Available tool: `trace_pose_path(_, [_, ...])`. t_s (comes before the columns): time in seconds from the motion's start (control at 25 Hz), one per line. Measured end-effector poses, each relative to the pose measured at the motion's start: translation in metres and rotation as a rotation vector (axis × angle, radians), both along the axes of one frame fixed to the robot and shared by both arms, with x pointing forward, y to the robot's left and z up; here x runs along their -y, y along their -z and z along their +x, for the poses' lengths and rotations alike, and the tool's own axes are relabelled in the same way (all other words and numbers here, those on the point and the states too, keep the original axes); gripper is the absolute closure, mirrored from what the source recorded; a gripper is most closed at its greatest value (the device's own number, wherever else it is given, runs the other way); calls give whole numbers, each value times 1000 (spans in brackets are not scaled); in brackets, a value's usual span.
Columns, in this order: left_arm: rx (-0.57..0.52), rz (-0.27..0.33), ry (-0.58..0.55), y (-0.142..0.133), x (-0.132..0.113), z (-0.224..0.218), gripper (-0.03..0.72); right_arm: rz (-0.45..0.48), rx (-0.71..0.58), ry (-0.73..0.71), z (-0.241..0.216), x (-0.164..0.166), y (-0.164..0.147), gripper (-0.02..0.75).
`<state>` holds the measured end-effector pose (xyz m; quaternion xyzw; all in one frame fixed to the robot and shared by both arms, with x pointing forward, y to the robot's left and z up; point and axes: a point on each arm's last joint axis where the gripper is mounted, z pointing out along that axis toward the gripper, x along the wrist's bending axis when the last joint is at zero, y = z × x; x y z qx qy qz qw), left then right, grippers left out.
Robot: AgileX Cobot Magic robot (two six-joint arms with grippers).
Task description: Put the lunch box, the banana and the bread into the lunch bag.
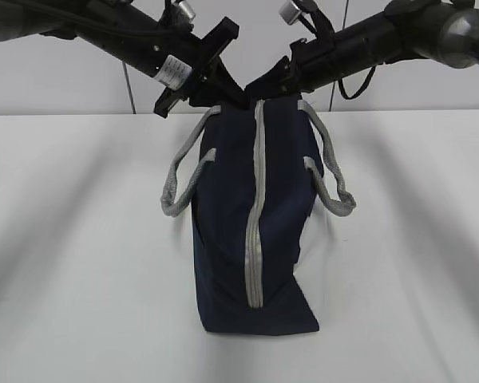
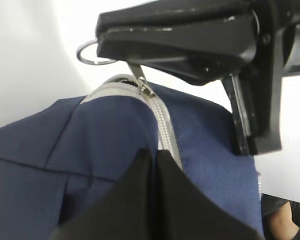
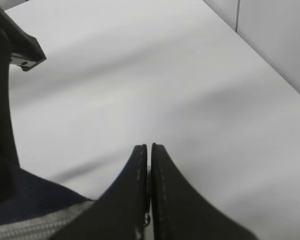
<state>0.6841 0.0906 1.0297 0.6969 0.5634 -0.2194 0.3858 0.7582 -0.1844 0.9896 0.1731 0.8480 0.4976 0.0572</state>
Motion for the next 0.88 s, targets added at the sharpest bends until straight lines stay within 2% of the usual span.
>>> trace_pose_path(0.32, [-2, -11, 15, -1, 1, -1, 685, -6, 11, 18, 2, 1, 0, 754])
trace_pose_path(0.88, [10, -24, 43, -2, 2, -3, 685, -129, -53, -28, -5, 9, 11, 754])
